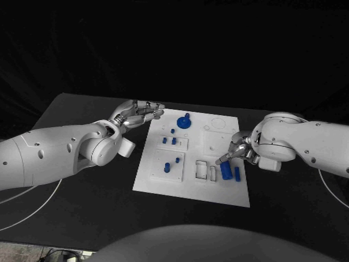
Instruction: Assemble the parts on the task board
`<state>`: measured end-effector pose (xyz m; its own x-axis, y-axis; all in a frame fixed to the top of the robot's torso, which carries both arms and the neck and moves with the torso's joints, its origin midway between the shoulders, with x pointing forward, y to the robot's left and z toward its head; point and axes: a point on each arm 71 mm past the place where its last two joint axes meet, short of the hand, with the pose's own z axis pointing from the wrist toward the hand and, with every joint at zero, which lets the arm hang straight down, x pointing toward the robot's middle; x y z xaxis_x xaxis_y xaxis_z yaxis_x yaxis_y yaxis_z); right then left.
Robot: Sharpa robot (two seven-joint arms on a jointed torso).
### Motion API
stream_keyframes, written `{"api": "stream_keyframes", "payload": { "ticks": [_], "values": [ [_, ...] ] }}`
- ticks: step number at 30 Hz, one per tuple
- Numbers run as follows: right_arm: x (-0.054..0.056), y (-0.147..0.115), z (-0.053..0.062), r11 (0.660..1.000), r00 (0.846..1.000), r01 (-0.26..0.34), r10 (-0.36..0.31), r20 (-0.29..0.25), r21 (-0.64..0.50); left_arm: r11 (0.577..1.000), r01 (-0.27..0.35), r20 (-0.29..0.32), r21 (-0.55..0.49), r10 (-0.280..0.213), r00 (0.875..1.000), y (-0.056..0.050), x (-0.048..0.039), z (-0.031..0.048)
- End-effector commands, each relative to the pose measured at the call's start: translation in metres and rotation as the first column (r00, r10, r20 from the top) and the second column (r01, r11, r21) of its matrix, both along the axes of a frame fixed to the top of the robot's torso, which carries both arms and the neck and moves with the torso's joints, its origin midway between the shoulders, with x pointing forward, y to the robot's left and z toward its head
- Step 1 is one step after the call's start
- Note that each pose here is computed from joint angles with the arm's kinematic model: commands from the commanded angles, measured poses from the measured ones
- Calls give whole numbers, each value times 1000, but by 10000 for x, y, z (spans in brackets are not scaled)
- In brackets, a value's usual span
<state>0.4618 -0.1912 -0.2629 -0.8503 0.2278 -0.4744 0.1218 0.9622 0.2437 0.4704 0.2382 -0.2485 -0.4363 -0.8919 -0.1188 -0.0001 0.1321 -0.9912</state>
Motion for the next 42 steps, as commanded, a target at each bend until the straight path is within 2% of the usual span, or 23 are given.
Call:
{"api": "stream_keyframes", "payload": {
  "ticks": [1,12,23,29,42],
  "values": [
    [-21,68,11,997,998,51,-50,-29,61,1000,22,1,-9,-22,1000,-29,-4,5],
    [-20,271,15,990,996,73,-67,-50,120,1000,23,0,-9,-23,1000,-34,-3,3],
    [-4,462,-64,990,996,64,-56,-63,127,1000,26,-2,-10,-26,1000,-38,-6,2],
    [-10,492,-120,991,997,57,-50,-66,119,1000,27,-4,-10,-28,1000,-40,-9,2],
    [-13,497,-146,996,998,27,-22,-52,90,999,31,-5,-10,-31,1000,-42,-9,0]
  ]
}}
